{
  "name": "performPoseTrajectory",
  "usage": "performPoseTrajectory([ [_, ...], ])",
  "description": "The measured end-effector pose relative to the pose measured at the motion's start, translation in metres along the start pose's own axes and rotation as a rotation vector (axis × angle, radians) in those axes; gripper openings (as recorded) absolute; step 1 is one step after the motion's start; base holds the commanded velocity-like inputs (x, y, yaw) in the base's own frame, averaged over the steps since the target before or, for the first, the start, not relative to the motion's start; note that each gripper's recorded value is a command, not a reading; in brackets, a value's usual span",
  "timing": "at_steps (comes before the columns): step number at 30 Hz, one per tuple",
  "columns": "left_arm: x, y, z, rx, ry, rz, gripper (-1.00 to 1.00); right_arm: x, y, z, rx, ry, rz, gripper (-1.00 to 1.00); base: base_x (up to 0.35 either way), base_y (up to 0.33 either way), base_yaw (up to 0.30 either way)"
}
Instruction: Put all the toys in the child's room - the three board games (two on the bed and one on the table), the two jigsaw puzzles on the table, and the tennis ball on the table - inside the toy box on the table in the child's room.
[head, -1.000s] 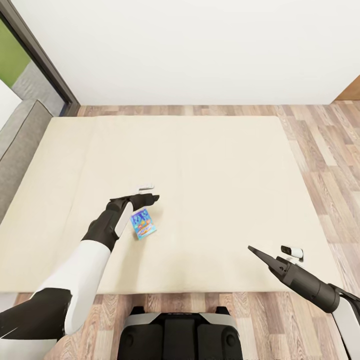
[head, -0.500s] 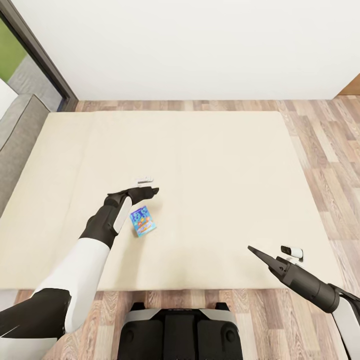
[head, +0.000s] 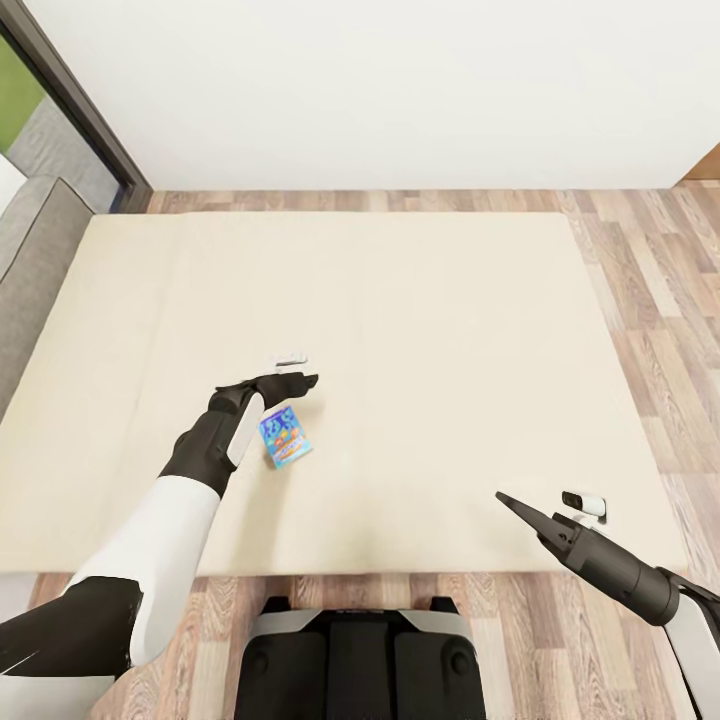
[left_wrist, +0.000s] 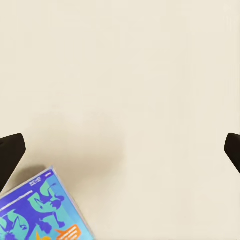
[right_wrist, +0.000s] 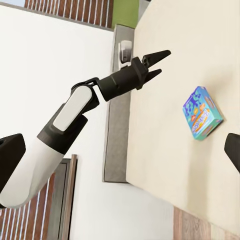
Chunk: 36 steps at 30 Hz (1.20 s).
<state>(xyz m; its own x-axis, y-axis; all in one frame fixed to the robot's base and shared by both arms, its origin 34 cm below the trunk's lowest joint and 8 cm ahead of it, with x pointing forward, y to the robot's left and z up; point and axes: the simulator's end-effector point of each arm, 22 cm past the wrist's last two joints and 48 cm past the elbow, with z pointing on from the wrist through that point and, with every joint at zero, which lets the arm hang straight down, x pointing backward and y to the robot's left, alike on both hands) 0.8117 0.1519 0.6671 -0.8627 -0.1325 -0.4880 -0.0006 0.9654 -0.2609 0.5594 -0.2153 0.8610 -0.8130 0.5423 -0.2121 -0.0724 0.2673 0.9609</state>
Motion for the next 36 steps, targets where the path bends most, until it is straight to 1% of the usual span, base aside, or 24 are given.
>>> performPoseTrajectory([
  [14, 0.014, 0.006, 0.009, -0.007, 0.019, -0.001, 1.0, 0.005, -0.009, 0.0, 0.012, 0.005, 0.018, 1.0, 0.0, 0.0, 0.0],
  [30, 0.03, 0.021, 0.019, -0.051, 0.041, -0.001, 1.0, 0.01, -0.02, -0.001, 0.025, 0.012, 0.038, 1.0, 0.0, 0.0, 0.0],
  [36, 0.035, 0.024, 0.022, -0.057, 0.048, -0.003, 1.0, 0.013, -0.024, -0.001, 0.031, 0.015, 0.046, 1.0, 0.0, 0.0, 0.0],
])
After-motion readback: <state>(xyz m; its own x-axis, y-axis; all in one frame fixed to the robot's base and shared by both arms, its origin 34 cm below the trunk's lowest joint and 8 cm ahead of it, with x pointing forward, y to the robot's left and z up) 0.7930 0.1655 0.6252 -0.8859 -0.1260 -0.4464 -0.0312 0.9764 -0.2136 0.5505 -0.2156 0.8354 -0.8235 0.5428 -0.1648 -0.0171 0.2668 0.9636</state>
